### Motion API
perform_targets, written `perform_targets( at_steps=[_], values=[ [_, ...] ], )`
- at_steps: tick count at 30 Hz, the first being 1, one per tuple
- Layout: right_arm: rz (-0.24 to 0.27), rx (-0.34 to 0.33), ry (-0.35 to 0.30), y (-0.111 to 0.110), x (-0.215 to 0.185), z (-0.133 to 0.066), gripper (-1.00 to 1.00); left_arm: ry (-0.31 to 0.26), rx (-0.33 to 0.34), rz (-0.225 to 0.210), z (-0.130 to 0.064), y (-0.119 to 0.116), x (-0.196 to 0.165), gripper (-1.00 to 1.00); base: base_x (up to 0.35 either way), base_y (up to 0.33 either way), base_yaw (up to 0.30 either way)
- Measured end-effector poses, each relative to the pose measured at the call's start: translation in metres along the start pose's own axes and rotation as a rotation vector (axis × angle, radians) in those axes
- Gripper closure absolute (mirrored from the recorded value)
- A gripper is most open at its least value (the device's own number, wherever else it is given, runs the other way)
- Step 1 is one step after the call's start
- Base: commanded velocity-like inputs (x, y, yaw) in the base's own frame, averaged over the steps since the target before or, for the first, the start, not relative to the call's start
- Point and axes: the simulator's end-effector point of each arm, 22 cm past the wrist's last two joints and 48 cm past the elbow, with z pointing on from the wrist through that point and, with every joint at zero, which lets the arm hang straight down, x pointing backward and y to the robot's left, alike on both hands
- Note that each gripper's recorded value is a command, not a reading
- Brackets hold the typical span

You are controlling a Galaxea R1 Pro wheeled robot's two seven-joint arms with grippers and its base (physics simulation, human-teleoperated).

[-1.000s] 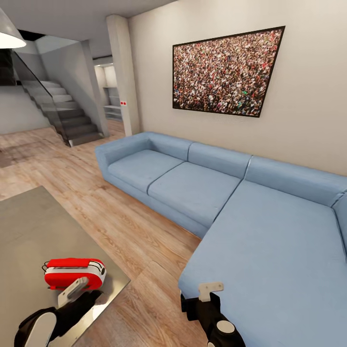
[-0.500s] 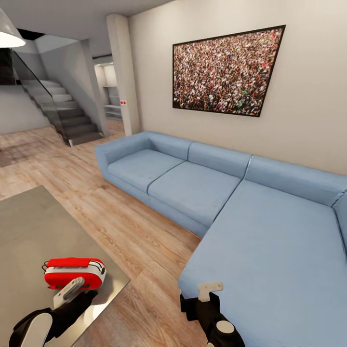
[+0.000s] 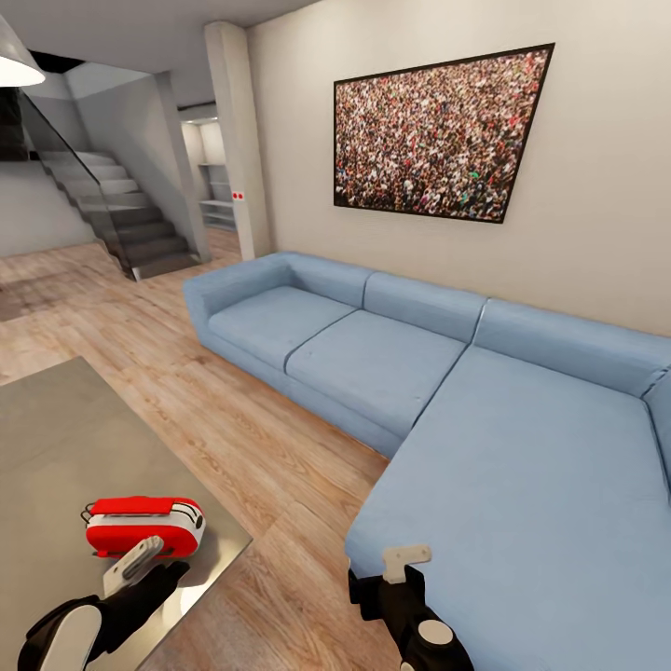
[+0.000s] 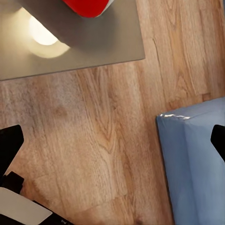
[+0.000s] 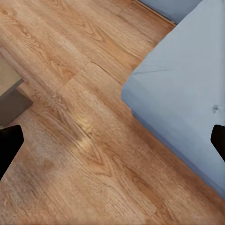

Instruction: Turn on the radio receiver that's on the table in the living room.

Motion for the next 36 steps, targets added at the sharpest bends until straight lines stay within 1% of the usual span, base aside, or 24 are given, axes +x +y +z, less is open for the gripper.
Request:
perform_targets(
  at_steps=[8,22,36],
  values=[
    [0.0,-0.001,0.0,0.0002,0.0,0.0,-1.0,-0.001,-0.002,0.003,0.0,0.0005,-0.0004,-1.0,0.017,0.0,0.0],
    [0.0,-0.001,0.001,0.0003,0.0003,0.0,-1.0,0.0,-0.009,0.007,0.0,0.0018,-0.0002,-1.0,0.3,0.0,0.0],
    [-0.001,-0.002,0.001,0.0004,0.0003,0.0,-1.0,-0.001,-0.008,0.007,0.0,0.0016,-0.0004,-1.0,0.022,0.0,0.0]
  ],
)
